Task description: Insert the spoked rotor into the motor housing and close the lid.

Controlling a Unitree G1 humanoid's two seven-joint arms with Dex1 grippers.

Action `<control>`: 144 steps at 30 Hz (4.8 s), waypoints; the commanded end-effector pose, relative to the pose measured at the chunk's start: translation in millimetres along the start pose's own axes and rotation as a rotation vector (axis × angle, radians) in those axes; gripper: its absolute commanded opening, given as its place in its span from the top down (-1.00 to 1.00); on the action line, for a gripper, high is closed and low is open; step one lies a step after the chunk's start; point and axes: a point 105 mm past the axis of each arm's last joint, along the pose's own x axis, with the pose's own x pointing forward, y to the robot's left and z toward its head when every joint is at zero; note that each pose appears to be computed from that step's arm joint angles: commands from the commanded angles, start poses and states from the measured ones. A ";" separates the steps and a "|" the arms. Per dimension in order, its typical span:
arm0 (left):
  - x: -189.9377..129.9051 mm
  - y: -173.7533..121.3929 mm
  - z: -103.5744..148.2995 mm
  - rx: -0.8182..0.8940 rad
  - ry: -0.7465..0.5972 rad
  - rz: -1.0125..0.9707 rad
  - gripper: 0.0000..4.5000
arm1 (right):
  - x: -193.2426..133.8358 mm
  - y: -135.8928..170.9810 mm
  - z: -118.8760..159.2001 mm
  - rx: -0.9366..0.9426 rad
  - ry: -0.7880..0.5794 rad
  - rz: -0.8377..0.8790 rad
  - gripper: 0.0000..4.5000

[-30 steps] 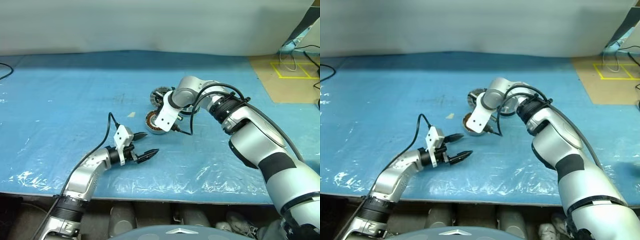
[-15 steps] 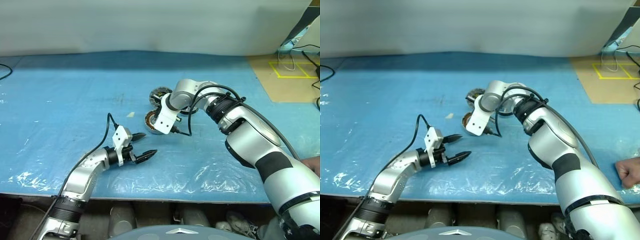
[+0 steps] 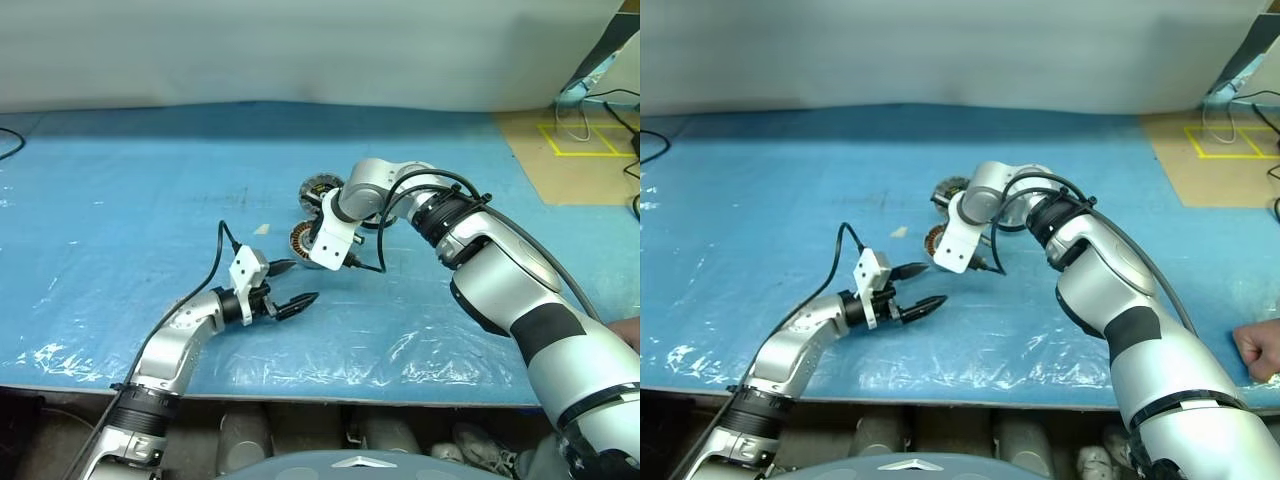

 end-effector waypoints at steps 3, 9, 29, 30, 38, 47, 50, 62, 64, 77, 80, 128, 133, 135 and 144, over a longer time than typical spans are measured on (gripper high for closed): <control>-4.1 0.0 5.0 0.026 -0.020 -0.001 -1.00 | -4.7 -12.9 4.6 -0.005 -0.021 -0.043 0.40; -7.4 -0.5 3.7 0.026 -0.018 0.000 -1.00 | -7.5 -21.3 8.3 -0.011 -0.033 -0.061 0.24; -1.7 -4.8 6.6 0.026 -0.016 -0.009 -1.00 | -2.9 -17.9 -1.5 -0.030 0.030 -0.032 0.24; -1.7 -4.7 6.4 0.026 -0.016 -0.009 -1.00 | -2.3 -19.1 0.2 -0.034 0.025 -0.033 0.24; -2.6 -5.4 4.8 0.025 -0.016 -0.008 -1.00 | -0.4 -22.5 5.3 -0.047 0.012 -0.031 0.24; -0.9 0.2 -2.0 0.018 -0.012 0.002 -1.00 | -1.3 -4.8 -6.3 -0.032 0.046 0.017 0.24; -1.0 0.5 -2.8 0.019 -0.012 -0.001 -1.00 | -5.6 -10.9 -8.2 -0.028 0.052 -0.002 0.24; -0.9 -2.3 6.1 0.027 -0.019 -0.017 -1.00 | -21.1 -25.3 -0.1 -0.049 0.002 -0.043 0.24; -0.5 -1.1 6.1 0.026 -0.016 -0.018 -1.00 | -23.2 -25.8 0.5 -0.049 -0.002 -0.047 0.24; -5.5 -1.4 25.6 0.034 -0.069 -0.038 -1.00 | -69.8 13.9 -16.2 0.580 -0.169 -0.282 0.24; -7.4 -4.4 34.1 0.020 -0.090 -0.065 -1.00 | -94.7 32.8 -14.6 0.918 -0.304 -0.397 0.24; 7.9 8.3 60.2 0.009 -0.107 -0.113 -1.00 | -44.1 130.4 -91.4 1.695 0.107 -0.382 0.24; 8.1 10.8 56.9 0.007 -0.104 -0.111 -1.00 | -41.5 131.2 -87.5 1.694 0.094 -0.365 0.24; 8.8 10.8 56.4 0.008 -0.104 -0.112 -1.00 | -38.8 131.0 -83.8 1.688 0.080 -0.351 0.24; 9.0 12.6 58.0 0.016 -0.102 -0.100 -1.00 | -26.1 138.2 -69.5 1.690 0.048 -0.292 0.41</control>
